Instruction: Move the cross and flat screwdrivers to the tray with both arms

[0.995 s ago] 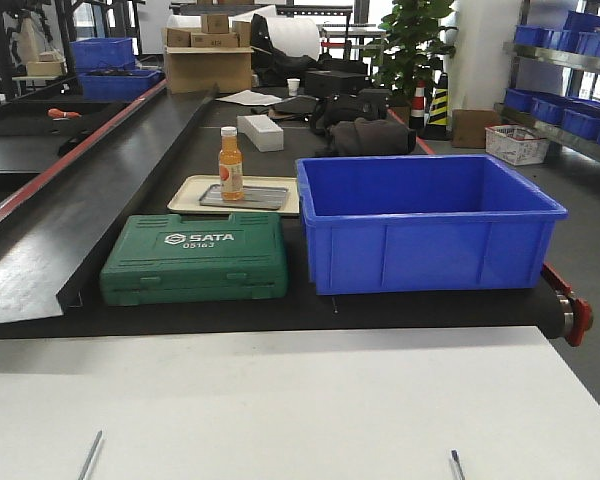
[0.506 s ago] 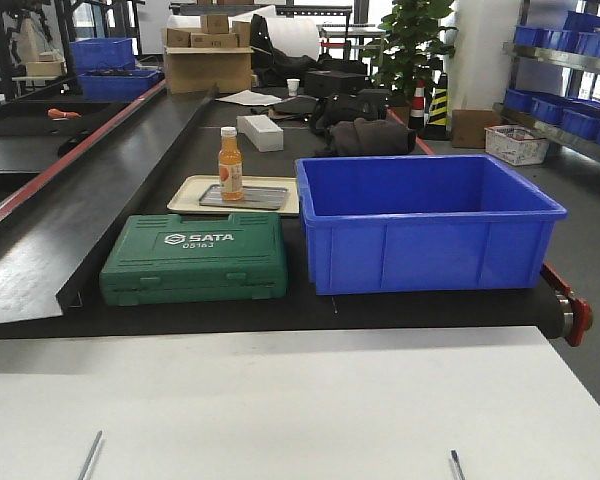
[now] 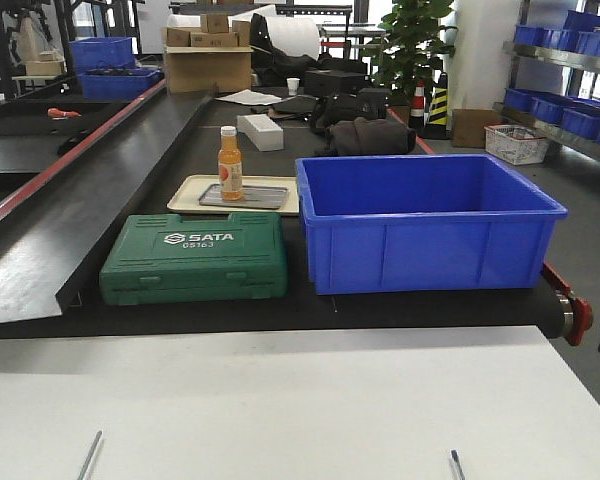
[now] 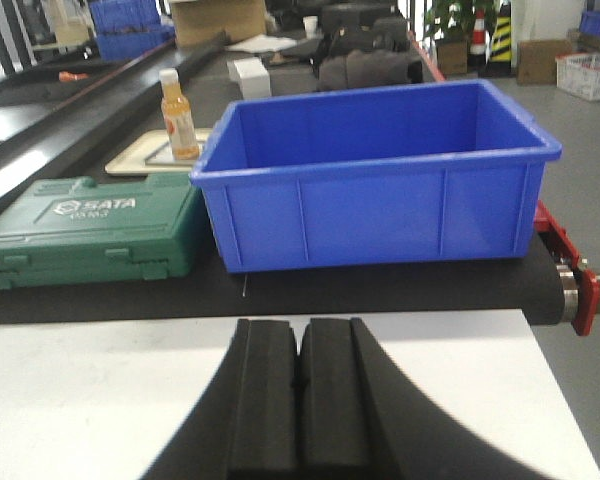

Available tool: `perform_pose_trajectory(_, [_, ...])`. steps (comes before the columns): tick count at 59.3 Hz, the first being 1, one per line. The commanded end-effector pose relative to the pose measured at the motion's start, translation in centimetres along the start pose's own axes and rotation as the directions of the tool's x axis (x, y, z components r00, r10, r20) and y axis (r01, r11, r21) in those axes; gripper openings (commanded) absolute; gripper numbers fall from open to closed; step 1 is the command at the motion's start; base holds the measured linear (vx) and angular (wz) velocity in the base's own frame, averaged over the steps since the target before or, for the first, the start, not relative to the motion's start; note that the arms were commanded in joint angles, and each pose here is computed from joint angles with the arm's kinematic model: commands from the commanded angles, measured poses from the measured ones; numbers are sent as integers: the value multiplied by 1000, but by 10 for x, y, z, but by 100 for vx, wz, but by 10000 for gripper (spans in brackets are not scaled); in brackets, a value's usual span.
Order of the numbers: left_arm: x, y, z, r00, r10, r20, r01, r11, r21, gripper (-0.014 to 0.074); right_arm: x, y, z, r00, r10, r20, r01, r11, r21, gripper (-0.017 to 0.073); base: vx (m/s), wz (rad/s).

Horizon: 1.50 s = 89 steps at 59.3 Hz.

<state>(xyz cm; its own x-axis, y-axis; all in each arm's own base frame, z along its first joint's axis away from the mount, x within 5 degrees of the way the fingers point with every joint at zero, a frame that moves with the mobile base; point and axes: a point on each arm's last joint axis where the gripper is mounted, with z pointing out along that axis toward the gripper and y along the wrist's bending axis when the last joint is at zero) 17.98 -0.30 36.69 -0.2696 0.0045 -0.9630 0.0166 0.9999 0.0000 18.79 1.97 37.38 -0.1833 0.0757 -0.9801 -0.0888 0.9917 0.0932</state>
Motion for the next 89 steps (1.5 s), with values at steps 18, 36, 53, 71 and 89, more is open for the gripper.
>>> perform_pose_trajectory(18, [-11,0,17,999,-24,46,24,1000,3,379,-20,1,-1,991,-31,130,32,999,-3,564,0,0])
perform_pose_trajectory(36, [-11,0,17,998,-31,46,31,1000,3,452,-8,2,13,989,8,-146,-8,1000,-1,691,0,0])
perform_pose_trajectory(53, [-9,0,17,999,-31,17,31,1000,2,452,61,-2,94,643,46,-765,-12,999,50,548,0,0])
perform_pose_trajectory(71, [-6,0,17,999,-31,-14,31,1000,2,452,134,-1,150,432,132,-892,-108,990,94,446,0,0])
perform_pose_trajectory(89, [-5,0,17,999,-30,-24,30,1000,2,452,175,13,171,374,81,-924,-10,996,84,431,0,0])
